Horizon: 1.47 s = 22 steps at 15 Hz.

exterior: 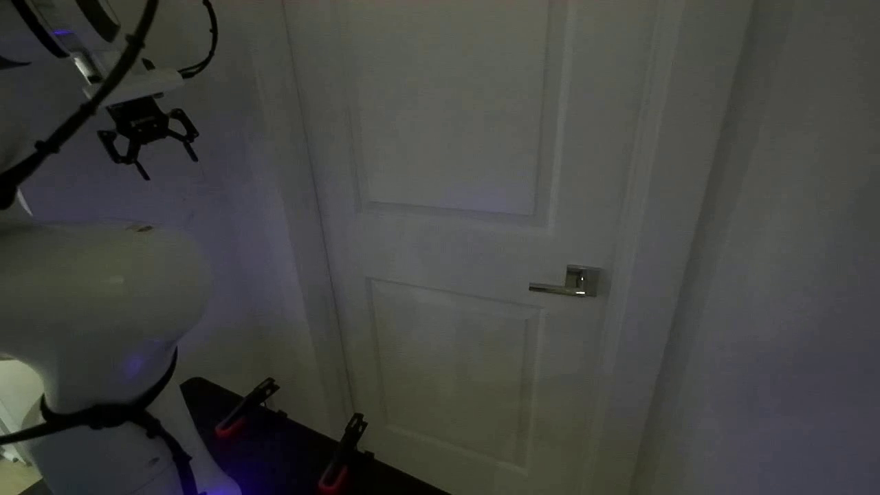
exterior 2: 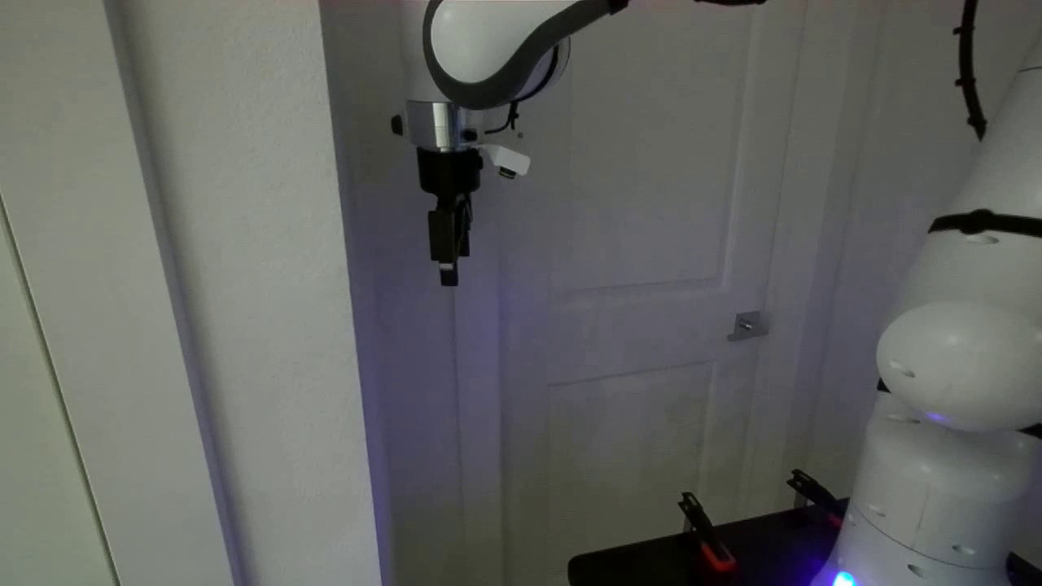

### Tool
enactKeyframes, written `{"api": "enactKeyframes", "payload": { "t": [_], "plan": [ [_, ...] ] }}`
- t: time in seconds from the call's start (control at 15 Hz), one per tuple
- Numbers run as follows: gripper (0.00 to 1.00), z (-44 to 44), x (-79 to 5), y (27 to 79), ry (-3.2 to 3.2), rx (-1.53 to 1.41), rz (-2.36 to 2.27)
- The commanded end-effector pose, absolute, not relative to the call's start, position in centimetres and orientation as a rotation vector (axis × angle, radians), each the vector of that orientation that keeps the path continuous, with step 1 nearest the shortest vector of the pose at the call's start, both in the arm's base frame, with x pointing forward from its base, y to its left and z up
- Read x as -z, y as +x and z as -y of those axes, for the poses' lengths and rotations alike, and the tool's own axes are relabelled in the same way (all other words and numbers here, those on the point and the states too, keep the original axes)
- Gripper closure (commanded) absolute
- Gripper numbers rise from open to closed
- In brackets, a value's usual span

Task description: Switch the light on then off again.

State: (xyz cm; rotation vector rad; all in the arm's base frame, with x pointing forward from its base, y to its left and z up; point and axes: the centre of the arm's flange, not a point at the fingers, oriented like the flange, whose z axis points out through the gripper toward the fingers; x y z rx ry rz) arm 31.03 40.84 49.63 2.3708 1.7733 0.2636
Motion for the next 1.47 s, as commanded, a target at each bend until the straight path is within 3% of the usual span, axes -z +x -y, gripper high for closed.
{"api": "enactKeyframes", "payload": {
  "t": [0.0,0.33,0.4,0.53,1.07,1.4],
  "plan": [
    [0.00,-41.3,-50.7,29.7,2.368,-0.361,-1.622],
    [0.00,-42.2,-50.1,29.1,2.393,-0.446,-1.521],
    [0.25,-42.2,-50.2,29.0,2.405,-0.473,-1.501],
    [0.34,-42.1,-50.4,28.8,2.434,-0.538,-1.463],
    [0.97,-42.1,-49.6,28.2,2.423,-0.776,-1.357],
    [1.00,-42.4,-47.9,28.6,2.404,-0.945,-1.311]
  ]
}}
